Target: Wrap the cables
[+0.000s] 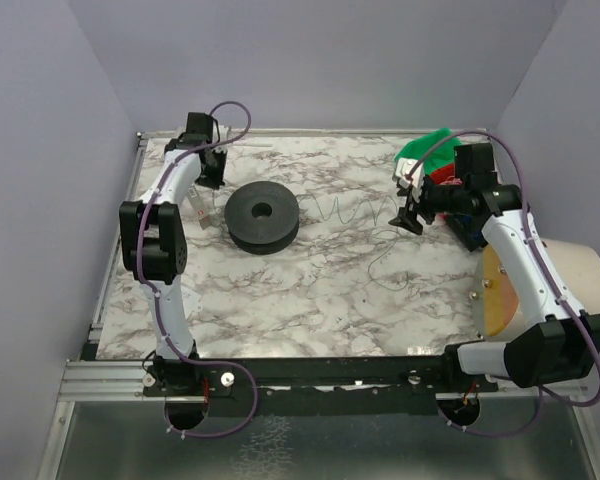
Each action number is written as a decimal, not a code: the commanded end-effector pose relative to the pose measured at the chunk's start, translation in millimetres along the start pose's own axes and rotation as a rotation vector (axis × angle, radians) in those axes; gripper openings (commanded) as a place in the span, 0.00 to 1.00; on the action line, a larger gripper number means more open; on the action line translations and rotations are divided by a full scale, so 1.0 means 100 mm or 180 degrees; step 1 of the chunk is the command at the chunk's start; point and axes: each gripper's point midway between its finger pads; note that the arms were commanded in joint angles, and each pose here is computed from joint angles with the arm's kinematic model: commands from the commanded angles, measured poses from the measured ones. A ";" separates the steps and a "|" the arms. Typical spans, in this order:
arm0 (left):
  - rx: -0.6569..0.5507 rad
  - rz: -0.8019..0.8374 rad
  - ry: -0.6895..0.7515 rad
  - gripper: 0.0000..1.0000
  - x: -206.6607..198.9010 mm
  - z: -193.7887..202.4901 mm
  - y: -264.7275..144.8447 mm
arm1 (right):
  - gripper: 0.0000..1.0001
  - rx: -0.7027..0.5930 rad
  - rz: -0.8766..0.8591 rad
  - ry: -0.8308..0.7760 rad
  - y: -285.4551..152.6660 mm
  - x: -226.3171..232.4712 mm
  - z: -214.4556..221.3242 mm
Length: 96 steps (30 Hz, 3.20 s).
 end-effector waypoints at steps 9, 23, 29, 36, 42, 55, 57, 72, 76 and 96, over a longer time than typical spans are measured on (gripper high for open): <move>-0.1572 0.1466 -0.0718 0.00 -0.71 -1.71 -1.39 | 0.73 -0.0628 -0.0465 -0.0738 0.19 0.16 -0.77; -0.1129 0.3433 -0.0768 0.00 -2.69 -1.58 -1.48 | 0.75 -0.0318 -0.0521 -0.1516 0.80 0.30 -0.64; -0.1027 0.3671 -0.0772 0.00 -2.99 -1.50 -1.48 | 0.76 -0.0030 -0.0407 -0.1823 1.02 0.31 -0.21; -0.1040 0.3733 -0.0697 0.00 -3.08 -1.46 -1.54 | 0.58 0.0057 -0.0105 -0.1831 1.08 0.22 0.00; -0.1016 0.3758 -0.0695 0.00 -3.11 -1.44 -1.53 | 0.38 -0.0011 0.0213 -0.1752 1.11 0.07 -0.04; -0.1041 0.3893 -0.0670 0.00 -3.17 -1.44 -1.64 | 0.02 0.0032 0.0227 -0.1693 1.14 0.04 -0.01; -0.1064 0.3900 -0.0655 0.00 -3.17 -1.45 -1.67 | 0.00 0.0039 0.0161 -0.1702 1.15 0.08 0.02; -0.1767 0.2416 -0.0593 0.99 -1.49 -1.69 -1.60 | 0.00 -0.0692 -0.0679 -0.0089 0.83 0.27 -0.45; -0.1593 0.1500 -0.0063 0.99 -1.12 -1.18 -1.30 | 0.01 -0.0925 -0.0851 0.0445 0.71 0.19 -0.53; -0.0996 0.0000 0.2300 0.99 -1.60 0.28 -1.13 | 0.00 -0.1793 -0.0706 0.2075 -0.01 -0.63 -0.55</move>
Point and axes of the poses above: each gripper's point midway between its finger pads, its own y axis out along the fingers, its own x axis along the line the jaws close on, z = x × y, and after that the axes turned 13 degrees about y, right-handed
